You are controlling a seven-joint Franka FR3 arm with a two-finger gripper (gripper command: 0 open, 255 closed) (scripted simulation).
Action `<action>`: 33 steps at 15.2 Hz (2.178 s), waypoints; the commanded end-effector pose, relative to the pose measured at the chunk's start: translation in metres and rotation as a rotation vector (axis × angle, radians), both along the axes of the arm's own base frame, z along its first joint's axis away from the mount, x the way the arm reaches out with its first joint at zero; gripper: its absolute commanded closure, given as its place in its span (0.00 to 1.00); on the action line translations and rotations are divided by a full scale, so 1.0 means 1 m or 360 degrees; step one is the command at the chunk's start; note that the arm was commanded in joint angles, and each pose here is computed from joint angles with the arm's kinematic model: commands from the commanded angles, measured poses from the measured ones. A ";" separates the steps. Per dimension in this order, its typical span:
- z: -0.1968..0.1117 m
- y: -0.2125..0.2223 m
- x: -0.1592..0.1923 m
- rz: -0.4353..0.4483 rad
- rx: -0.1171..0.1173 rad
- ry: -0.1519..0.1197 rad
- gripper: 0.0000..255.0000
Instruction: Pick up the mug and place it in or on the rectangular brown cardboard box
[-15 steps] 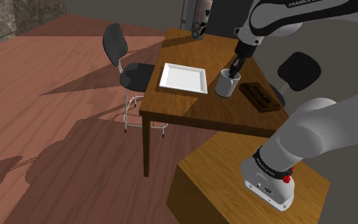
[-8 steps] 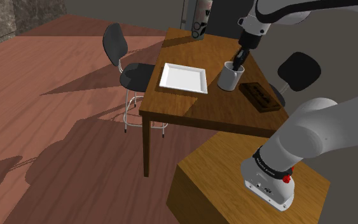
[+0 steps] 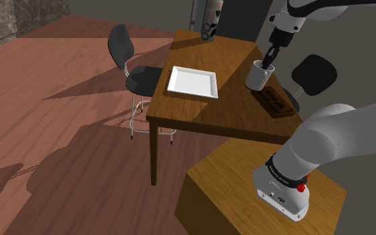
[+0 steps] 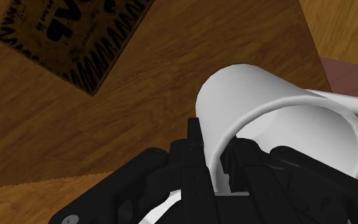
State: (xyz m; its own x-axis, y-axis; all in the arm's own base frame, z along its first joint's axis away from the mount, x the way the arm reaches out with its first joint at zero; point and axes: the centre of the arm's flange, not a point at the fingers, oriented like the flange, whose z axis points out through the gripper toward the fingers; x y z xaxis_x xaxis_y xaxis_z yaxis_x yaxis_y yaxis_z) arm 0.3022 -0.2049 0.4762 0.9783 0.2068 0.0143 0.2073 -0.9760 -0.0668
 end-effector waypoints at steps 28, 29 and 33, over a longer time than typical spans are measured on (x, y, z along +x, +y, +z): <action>-0.063 -0.158 -0.076 0.0002 -0.0001 0.0001 1.00; -0.068 -0.158 -0.076 0.0002 -0.0001 0.0001 1.00; -0.077 -0.158 -0.076 0.0002 -0.0001 0.0001 1.00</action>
